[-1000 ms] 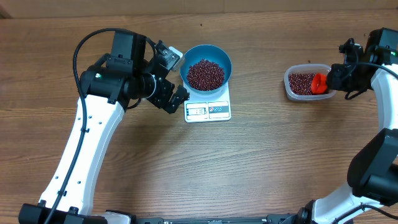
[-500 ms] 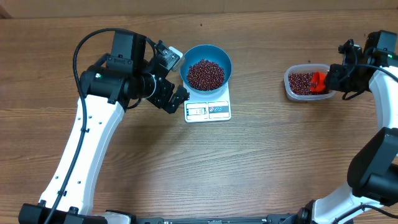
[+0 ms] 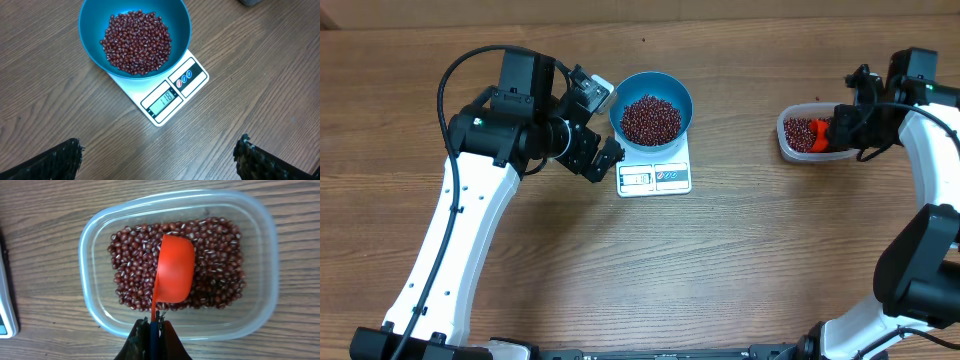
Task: Scoop item into bowl and weigh 150g on scale
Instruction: 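Scoop red beans from the tub with the right gripper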
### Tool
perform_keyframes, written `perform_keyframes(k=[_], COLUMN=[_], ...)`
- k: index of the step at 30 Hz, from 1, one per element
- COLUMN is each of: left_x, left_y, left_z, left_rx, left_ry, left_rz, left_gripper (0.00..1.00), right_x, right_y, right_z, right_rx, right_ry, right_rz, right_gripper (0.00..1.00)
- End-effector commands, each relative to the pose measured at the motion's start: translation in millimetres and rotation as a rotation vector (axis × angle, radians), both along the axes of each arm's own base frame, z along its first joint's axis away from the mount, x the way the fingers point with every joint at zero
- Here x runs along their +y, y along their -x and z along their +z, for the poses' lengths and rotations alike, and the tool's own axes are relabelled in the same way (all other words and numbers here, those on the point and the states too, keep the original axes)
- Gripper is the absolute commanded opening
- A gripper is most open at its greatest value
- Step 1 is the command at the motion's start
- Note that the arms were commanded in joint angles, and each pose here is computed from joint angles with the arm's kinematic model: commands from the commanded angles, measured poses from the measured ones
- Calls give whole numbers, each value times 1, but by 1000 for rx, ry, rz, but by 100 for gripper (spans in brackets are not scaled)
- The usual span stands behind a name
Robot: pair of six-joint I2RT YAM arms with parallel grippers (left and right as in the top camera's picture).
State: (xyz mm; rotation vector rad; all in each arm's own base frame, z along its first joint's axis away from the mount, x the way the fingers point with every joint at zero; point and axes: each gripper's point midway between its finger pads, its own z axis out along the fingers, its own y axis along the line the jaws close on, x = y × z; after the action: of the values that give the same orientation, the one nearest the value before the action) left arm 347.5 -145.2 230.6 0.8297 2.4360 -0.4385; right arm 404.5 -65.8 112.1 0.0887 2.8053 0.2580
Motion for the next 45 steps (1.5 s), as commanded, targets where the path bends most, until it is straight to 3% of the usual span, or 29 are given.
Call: perform_keyframes(k=[1, 16, 31, 45], left_x=[3, 3, 3, 3], left_y=[3, 3, 3, 3], left_z=[5, 5, 5, 5], left_rx=[-24, -24, -24, -23], left_ry=[-9, -9, -9, -10], left_rz=[-8, -8, -8, -8], left_gripper=[99, 100, 100, 100], right_x=[14, 45, 21, -22], right_y=[4, 5, 7, 13], right_z=[-1, 11, 19, 30], right_rx=[14, -18, -56, -127], right_ry=[-19, -231, -454, -545], right_rz=[26, 67, -26, -141], right_gripper=[4, 4, 4, 4])
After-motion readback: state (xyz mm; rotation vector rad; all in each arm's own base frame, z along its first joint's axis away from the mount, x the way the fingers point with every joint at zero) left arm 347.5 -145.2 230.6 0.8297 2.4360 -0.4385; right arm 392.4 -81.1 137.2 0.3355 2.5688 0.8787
